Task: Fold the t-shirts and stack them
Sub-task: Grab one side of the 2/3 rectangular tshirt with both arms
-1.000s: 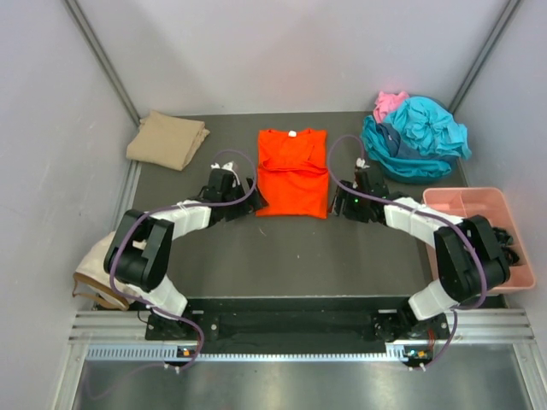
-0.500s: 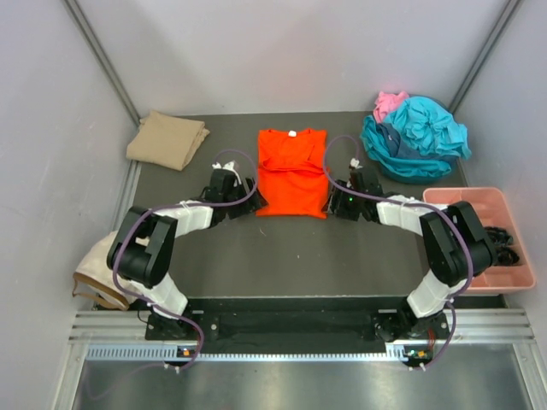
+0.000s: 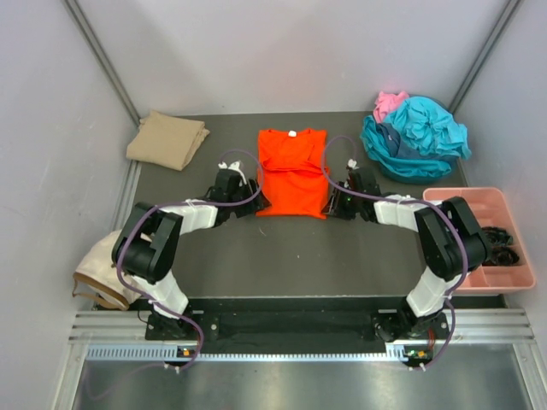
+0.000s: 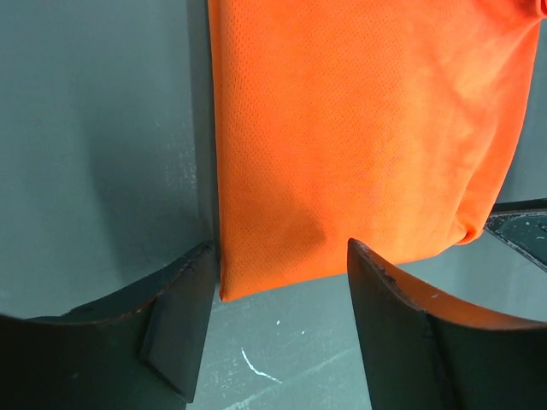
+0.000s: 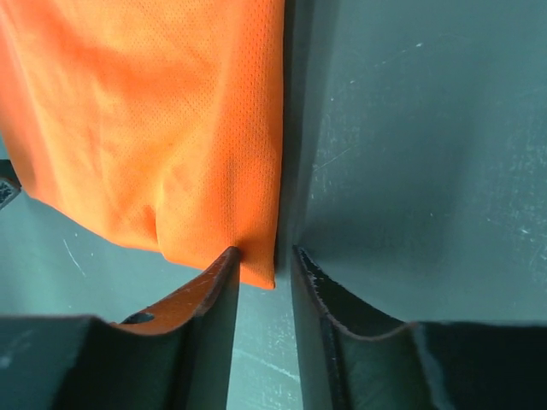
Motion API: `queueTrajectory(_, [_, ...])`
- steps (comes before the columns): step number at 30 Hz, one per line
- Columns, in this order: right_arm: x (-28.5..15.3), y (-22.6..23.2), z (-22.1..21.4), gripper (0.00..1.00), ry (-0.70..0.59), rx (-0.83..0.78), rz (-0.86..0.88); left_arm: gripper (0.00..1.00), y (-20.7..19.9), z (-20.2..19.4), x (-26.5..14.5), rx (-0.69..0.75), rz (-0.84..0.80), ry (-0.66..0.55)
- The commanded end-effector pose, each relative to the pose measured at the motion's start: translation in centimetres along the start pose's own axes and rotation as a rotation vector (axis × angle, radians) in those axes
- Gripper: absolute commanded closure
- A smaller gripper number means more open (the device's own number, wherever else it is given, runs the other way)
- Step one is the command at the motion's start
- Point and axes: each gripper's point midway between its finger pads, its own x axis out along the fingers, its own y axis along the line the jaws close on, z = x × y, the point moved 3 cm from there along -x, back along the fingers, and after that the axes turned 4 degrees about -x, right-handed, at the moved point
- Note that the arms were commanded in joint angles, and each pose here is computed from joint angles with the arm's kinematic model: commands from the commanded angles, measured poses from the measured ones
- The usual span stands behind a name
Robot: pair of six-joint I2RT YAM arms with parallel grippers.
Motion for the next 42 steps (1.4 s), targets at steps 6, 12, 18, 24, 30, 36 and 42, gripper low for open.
queueTrajectory(6, [1.0, 1.0, -0.7, 0.77, 0.030, 0.005, 0.048, 0.67, 1.0, -1.8, 0.6, -0.010, 0.025, 0.066])
queueTrajectory(12, [1.1, 1.1, -0.9, 1.00, 0.036, 0.004, 0.054, 0.90, 1.3, -2.2, 0.8, -0.021, 0.028, 0.076])
queueTrajectory(18, [0.6, 0.7, -0.7, 1.00, 0.036, -0.015, 0.012, 0.94, 1.6, -2.1, 0.8, -0.004, 0.050, 0.084])
queueTrajectory(24, [-0.3, -0.2, -0.9, 1.00, 0.054, -0.052, -0.057, 0.95, 1.8, -2.2, -0.2, 0.034, 0.085, 0.107])
queueTrajectory(30, [-0.8, -1.4, -1.8, 1.00, 0.097, -0.088, -0.120, 0.95, 2.4, -2.7, -1.6, 0.064, 0.105, 0.109])
queueTrajectory(36, [-1.7, -2.3, -2.7, 1.00, 0.125, -0.104, -0.158, 0.96, 3.3, -4.5, -3.1, 0.054, 0.129, 0.156])
queueTrajectory(42, [-3.2, -2.5, -3.6, 1.00, 0.147, -0.108, -0.159, 0.96, 3.7, -6.0, -4.8, 0.036, 0.132, 0.167])
